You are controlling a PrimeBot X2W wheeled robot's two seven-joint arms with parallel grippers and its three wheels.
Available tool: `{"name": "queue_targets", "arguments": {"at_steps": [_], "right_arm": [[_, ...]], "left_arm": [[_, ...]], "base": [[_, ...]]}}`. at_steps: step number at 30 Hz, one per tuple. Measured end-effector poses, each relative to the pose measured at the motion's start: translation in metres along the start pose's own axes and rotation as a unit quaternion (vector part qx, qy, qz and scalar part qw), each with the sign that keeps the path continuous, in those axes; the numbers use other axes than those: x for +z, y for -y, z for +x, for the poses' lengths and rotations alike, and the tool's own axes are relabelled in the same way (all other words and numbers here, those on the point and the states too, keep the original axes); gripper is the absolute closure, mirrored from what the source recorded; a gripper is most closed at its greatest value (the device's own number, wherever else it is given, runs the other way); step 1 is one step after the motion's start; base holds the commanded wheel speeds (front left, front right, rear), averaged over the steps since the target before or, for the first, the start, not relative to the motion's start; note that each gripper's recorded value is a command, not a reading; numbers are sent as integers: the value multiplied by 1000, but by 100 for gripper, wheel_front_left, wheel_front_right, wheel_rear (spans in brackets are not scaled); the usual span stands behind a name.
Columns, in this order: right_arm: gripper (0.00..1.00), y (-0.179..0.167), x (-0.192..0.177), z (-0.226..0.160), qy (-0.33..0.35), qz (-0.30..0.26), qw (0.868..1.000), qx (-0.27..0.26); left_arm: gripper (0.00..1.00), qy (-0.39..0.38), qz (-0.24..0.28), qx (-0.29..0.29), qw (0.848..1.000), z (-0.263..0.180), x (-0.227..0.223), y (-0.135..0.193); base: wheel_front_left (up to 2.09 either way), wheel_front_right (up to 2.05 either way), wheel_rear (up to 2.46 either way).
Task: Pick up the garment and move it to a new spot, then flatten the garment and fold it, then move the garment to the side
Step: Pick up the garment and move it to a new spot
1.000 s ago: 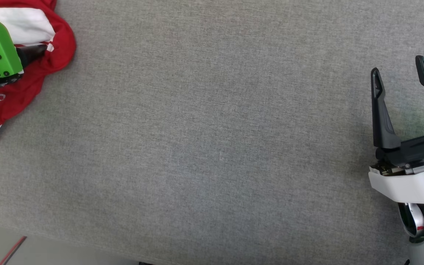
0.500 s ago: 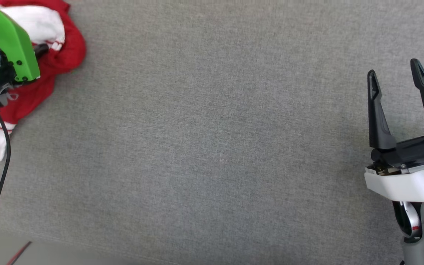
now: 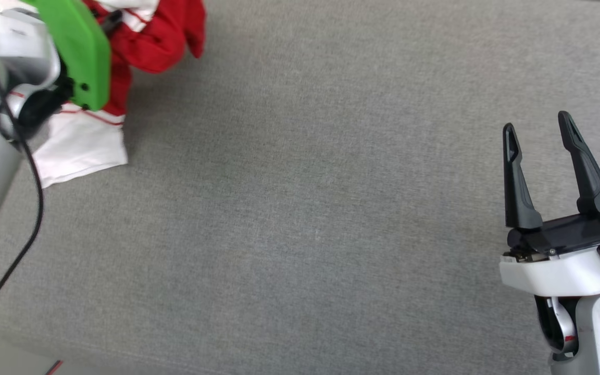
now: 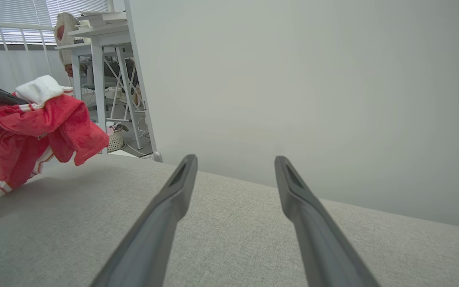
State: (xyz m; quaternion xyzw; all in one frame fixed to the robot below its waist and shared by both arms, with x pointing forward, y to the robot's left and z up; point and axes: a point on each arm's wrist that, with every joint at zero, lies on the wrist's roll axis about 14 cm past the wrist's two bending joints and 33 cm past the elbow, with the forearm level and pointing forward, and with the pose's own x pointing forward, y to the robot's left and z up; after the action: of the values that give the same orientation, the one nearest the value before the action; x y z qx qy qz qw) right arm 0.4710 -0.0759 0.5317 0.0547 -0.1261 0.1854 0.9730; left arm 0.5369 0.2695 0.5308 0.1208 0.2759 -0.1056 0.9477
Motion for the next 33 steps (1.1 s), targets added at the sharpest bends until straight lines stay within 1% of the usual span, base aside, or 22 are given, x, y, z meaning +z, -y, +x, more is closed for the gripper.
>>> {"name": "queue_targets", "arguments": {"at_steps": [3, 6, 9, 12, 13, 15, 18, 22, 23, 25, 28, 30, 33], "right_arm": [[0, 2, 11, -6, 8, -1, 1000, -10], [0, 10, 21, -12, 14, -4, 1000, -25], [0, 19, 29, -21, 16, -11, 999, -42], [0, 31, 36, -33, 16, -19, 998, -65], [0, 35, 38, -36, 17, -22, 997, -71], [0, 44, 43, -43, 19, -30, 996, -87], [0, 57, 50, -52, 23, -32, 993, -108], [0, 73, 57, -65, 26, -36, 990, -136], [0, 75, 58, -67, 26, -37, 989, -140], [0, 85, 61, -74, 25, -43, 986, -157], [0, 95, 62, -82, 22, -50, 983, -173], [0, 100, 61, -85, 18, -53, 982, -180], [0, 106, 58, -88, 13, -56, 980, -189]], "left_arm": [[100, 31, 28, -37, 998, -2, 20, 31], [100, 61, 52, -93, 992, 3, 36, 80], [100, 86, 73, -153, 982, 7, 48, 132], [100, 97, 98, -212, 968, 9, 51, 184], [100, 98, 105, -226, 964, 9, 50, 196], [100, 101, 122, -263, 952, 8, 48, 229], [100, 106, 134, -314, 934, 4, 45, 274], [100, 116, 136, -381, 907, -3, 41, 333], [100, 118, 136, -391, 903, -4, 41, 342], [100, 119, 139, -420, 889, -9, 37, 371], [100, 115, 139, -451, 874, -14, 32, 402], [100, 111, 141, -466, 867, -16, 25, 418], [100, 81, 153, -487, 856, -21, -2, 442]], "base": [[0, 0, 0], [0, 0, 0], [0, 0, 0], [0, 0, 0], [0, 0, 0], [0, 0, 0], [0, 0, 0], [0, 0, 0], [0, 0, 0], [0, 0, 0], [0, 0, 0], [0, 0, 0], [0, 0, 0]]}}
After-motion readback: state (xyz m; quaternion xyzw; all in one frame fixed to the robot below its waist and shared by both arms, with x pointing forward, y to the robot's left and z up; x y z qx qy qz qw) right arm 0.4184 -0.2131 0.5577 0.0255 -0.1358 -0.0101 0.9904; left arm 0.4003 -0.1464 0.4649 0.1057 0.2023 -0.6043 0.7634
